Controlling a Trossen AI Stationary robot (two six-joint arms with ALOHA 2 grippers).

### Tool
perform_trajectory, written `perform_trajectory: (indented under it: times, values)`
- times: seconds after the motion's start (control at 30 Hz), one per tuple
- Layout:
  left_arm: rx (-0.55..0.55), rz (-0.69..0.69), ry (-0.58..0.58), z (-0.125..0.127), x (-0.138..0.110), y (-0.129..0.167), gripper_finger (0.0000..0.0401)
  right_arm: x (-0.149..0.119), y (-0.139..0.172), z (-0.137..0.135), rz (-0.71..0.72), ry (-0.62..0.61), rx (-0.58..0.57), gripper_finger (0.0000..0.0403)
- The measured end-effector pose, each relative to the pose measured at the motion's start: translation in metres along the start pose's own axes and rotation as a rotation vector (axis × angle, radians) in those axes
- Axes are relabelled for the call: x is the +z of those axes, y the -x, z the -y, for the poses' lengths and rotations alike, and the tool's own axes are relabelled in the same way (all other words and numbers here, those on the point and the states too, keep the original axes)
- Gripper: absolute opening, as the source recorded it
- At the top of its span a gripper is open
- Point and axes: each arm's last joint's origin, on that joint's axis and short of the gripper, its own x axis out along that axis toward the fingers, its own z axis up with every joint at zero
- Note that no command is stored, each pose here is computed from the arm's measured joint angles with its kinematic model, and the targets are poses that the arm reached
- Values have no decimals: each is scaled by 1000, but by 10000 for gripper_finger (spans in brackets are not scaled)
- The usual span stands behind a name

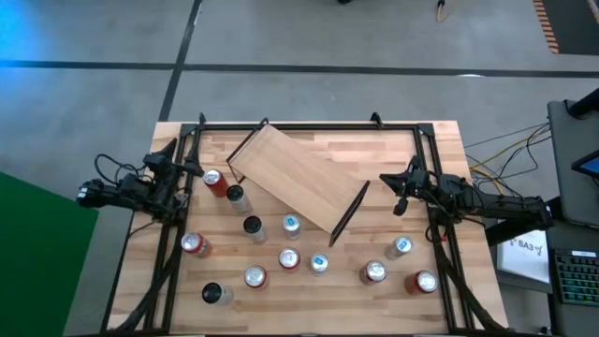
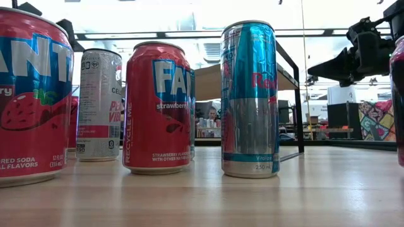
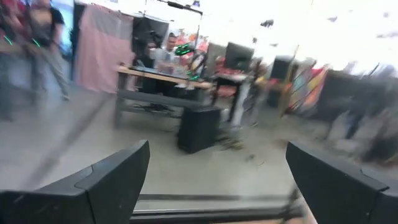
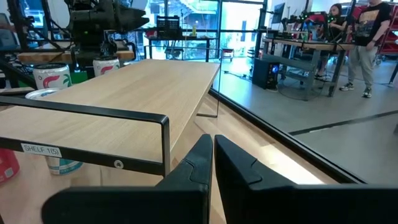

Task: Place canned beverage on shelf
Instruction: Put the white/pink soda can on the shelf

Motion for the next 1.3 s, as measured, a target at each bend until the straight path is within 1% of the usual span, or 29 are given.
perform_trajectory:
  times: [0.07, 0.1, 0.13, 0.17, 0.23, 0.3, 0.37, 0.43, 0.5, 0.6, 0.67, 0.8, 0.87, 0.97, 1.03, 1.1, 1.17, 1.23, 1.3]
  values:
    - [-73, 28, 238, 2, 1, 0, 366, 2, 0, 0, 25, 37, -15, 9]
    - [-118, 38, 357, 3, 2, 0, 366, 5, 0, 1, 49, 37, -32, 9]
    - [-164, 46, 419, 4, 2, 0, 366, 8, 0, 1, 79, 8, -44, 9]
    - [-224, 59, 449, 6, 3, 1, 366, 11, 1, 2, 115, -38, -58, 9]
    - [-383, 99, 447, 10, 5, 2, 366, 18, 2, 3, 190, -124, -79, 9]
    - [-554, 138, 403, 16, 8, 4, 366, 24, 3, 4, 254, -192, -71, 9]
    - [-695, 180, 400, 20, 16, 6, 366, 28, 4, 4, 299, -251, -61, 9]
    - [-782, 196, 409, 25, 23, 7, 366, 31, 5, 4, 329, -308, -50, 9]
    - [-836, 176, 388, 32, 28, 7, 366, 34, 6, 4, 351, -355, -41, 9]
    - [-869, 123, 350, 45, 36, 5, 366, 46, 9, 5, 374, -411, -28, 9]
    - [-876, 77, 304, 57, 42, 3, 366, 58, 13, 7, 373, -436, -23, 9]
    - [-885, -33, 197, 79, 57, -2, 366, 77, 20, 9, 286, -470, -29, 9]
    - [-885, -123, 133, 87, 64, -3, 366, 85, 23, 10, 230, -484, -47, 9]
    - [-864, -319, 39, 96, 73, -5, 366, 94, 28, 12, 138, -513, -102, 9]
    - [-817, -478, -6, 97, 77, -6, 366, 101, 30, 14, 78, -525, -131, 9]
    - [-733, -642, -30, 95, 78, -5, 366, 107, 32, 14, 26, -535, -159, 9]
    - [-637, -771, -59, 95, 78, -5, 366, 111, 31, 15, -23, -521, -189, 9]
    - [-571, -846, -109, 97, 78, -6, 366, 114, 27, 14, -64, -502, -209, 9]
    - [-548, -871, -147, 103, 80, -7, 366, 116, 24, 13, -83, -489, -213, 9]
